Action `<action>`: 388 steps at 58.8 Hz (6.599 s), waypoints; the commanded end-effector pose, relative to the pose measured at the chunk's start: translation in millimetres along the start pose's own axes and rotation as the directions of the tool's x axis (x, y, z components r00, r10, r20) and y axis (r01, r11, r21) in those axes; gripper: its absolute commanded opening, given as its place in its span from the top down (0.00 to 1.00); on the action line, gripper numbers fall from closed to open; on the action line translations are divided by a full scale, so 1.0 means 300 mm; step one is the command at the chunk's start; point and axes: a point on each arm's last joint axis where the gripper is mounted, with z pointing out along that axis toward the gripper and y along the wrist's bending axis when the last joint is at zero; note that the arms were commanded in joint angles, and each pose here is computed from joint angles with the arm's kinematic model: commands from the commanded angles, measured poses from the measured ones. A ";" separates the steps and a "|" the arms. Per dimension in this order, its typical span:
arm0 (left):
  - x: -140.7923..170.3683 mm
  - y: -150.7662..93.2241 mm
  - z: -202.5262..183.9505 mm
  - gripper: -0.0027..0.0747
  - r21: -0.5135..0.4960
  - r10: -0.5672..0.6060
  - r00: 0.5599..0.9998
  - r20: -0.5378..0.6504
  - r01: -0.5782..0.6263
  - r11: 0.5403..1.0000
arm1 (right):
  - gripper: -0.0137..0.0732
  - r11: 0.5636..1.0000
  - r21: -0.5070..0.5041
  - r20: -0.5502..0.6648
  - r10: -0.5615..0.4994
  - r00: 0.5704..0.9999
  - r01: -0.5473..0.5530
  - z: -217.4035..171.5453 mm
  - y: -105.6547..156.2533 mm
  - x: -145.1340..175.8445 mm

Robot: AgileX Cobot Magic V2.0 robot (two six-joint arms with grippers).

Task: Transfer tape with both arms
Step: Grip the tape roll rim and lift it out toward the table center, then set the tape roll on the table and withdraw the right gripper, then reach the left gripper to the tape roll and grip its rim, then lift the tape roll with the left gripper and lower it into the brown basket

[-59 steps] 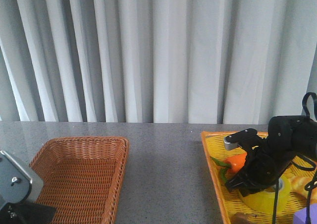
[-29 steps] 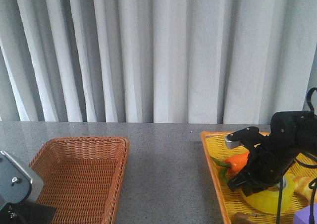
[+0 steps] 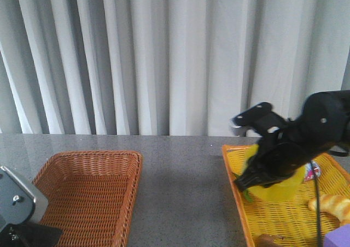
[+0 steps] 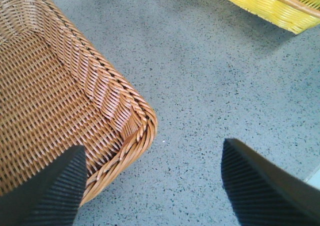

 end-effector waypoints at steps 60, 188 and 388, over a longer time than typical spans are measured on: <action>-0.056 -0.002 -0.029 0.27 -0.004 -0.005 0.994 0.113 0.006 1.000 | 0.61 0.947 -0.104 0.191 -0.282 0.940 0.305 0.255 0.382 -0.147; -0.272 0.013 0.128 0.31 0.015 0.164 0.984 0.074 -0.165 0.986 | 0.43 0.967 -0.046 0.426 0.245 0.871 -0.249 -0.451 0.274 0.643; -0.376 0.501 0.547 0.82 -0.092 -0.082 0.906 -0.415 0.048 0.995 | 0.43 0.968 -0.045 0.426 0.242 0.872 -0.247 -0.451 0.274 0.643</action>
